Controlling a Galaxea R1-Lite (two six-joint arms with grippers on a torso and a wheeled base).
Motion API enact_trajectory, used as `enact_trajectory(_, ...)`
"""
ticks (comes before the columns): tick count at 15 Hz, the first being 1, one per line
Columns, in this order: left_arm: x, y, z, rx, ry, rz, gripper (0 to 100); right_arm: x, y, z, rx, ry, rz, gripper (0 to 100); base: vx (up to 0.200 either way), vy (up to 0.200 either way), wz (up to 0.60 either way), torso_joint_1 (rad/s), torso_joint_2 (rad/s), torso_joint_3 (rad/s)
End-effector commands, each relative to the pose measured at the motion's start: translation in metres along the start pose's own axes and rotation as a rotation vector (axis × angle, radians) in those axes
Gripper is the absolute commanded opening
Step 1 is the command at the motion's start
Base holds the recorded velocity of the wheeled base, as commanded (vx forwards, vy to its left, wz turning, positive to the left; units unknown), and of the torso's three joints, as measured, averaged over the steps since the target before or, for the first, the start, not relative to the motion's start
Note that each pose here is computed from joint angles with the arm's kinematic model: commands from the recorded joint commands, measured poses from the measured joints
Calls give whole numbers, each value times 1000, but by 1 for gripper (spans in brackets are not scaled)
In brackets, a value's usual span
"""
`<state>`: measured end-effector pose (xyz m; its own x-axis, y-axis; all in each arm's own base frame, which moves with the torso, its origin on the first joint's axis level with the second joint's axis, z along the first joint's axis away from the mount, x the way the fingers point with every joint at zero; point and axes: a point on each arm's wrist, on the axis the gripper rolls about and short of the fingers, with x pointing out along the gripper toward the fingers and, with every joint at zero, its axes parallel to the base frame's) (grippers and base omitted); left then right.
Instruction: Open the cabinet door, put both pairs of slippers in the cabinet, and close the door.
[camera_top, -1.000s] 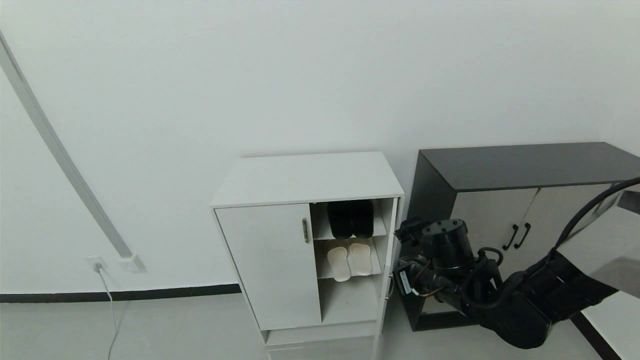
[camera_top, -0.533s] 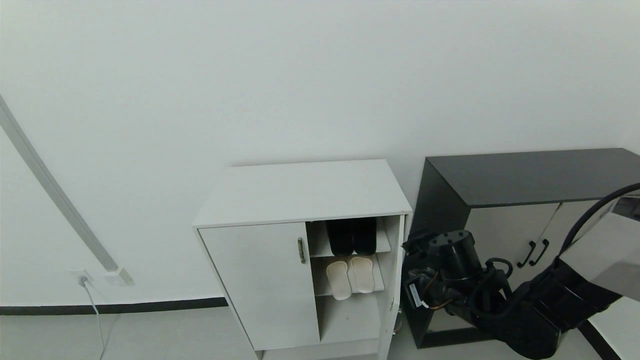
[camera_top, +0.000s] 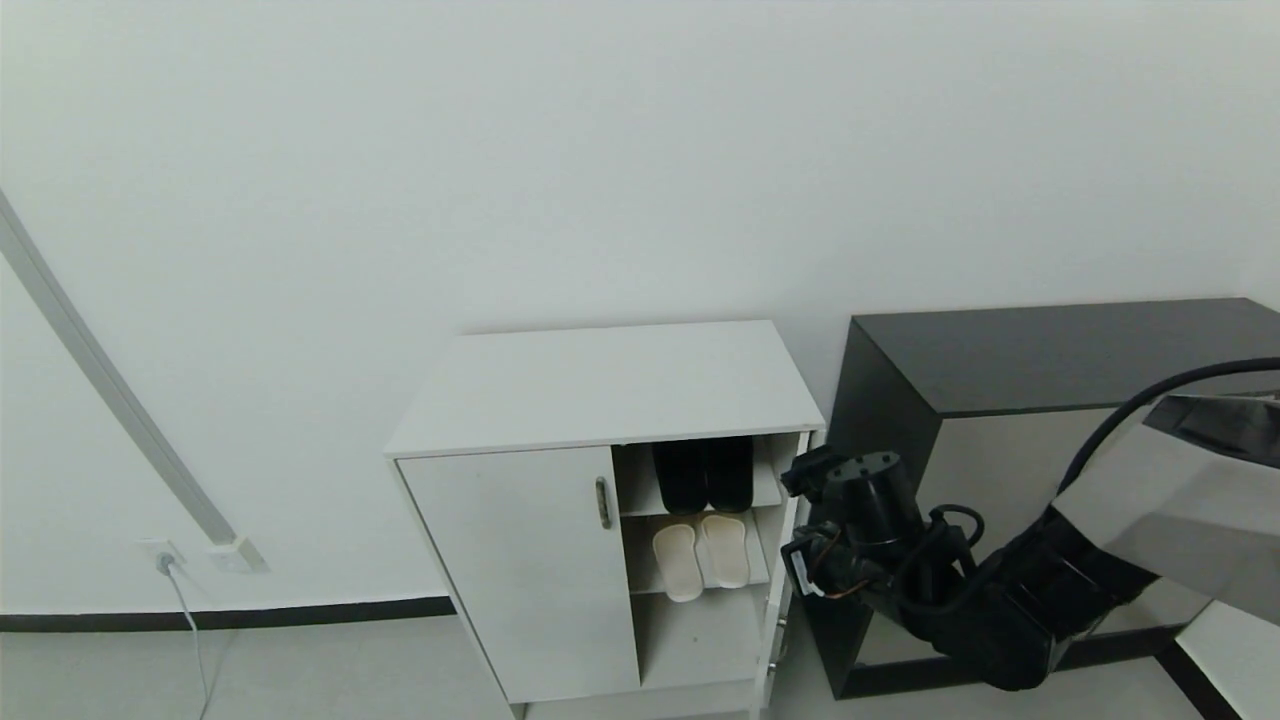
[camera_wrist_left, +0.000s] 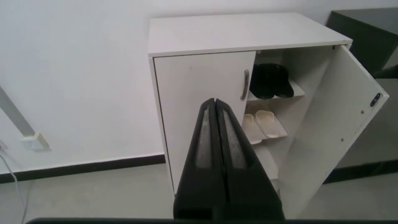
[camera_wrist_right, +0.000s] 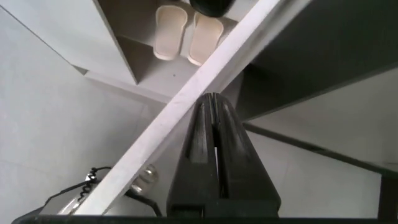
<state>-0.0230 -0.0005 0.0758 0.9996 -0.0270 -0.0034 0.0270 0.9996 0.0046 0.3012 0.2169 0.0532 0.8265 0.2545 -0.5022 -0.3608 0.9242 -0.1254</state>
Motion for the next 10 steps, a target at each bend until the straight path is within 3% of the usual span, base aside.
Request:
enact_trajectory(1,0,0,0,0,1,-1,0,18,8,0,49,-20,8,0,0,0,0,0,0,0)
enact_trajectory(7,0,0,0,-2,1,1,0,18,12,6,131,-180,106,0,0,0,0,0,0,0)
enact_trajectory(10,0,0,0,-3,1,1,0,7,10,-7,139,-258,188,0,0,0,0,0,0,0)
